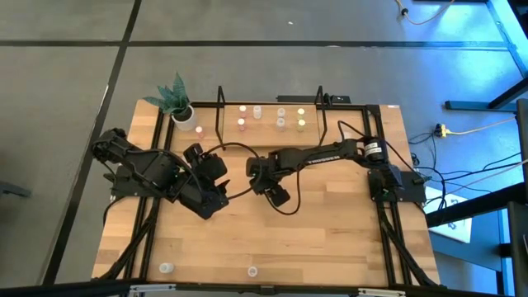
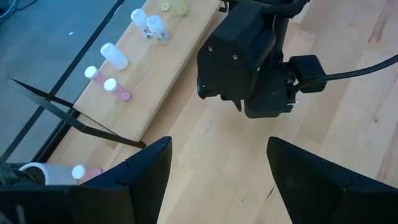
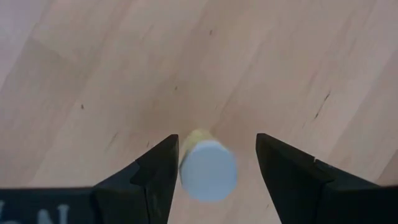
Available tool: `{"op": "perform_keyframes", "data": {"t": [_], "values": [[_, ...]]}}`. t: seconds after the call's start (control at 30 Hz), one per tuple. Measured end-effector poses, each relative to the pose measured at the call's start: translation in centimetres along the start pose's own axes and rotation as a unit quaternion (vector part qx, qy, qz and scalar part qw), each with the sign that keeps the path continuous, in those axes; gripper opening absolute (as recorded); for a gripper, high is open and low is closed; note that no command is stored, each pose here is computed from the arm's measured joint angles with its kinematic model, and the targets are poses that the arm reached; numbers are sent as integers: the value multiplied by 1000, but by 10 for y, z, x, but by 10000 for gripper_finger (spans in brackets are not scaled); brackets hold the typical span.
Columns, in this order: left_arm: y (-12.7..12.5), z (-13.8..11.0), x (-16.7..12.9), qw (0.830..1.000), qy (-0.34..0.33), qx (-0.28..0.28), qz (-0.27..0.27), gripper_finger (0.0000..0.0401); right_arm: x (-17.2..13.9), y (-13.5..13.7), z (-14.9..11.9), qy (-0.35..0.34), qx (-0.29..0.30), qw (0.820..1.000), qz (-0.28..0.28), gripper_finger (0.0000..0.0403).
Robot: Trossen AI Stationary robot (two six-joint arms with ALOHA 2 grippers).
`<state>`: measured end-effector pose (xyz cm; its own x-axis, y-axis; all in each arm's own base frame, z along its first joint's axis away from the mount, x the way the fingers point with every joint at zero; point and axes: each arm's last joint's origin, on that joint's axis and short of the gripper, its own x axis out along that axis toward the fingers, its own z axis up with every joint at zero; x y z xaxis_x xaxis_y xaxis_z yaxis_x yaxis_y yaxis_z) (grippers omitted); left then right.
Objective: Pick and place medicine bottles onto shelf by color
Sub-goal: Put the yellow pill bottle on the shelf aligned with the other yellow pill bottles
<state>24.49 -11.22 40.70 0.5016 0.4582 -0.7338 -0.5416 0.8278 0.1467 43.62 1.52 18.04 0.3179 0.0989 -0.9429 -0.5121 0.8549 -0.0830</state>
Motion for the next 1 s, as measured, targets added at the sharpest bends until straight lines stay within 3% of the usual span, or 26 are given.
{"op": "perform_keyframes", "data": {"t": [0.33,0.77,1.0], "values": [[0,0,0,1000,0,0,0,257,12,1,-1,1,1,1000,25,212],[0,0,0,1000,0,-1,0,257,12,1,-1,1,3,1000,21,104],[0,0,0,1000,0,0,0,257,12,1,-1,2,22,1000,21,105]]}}
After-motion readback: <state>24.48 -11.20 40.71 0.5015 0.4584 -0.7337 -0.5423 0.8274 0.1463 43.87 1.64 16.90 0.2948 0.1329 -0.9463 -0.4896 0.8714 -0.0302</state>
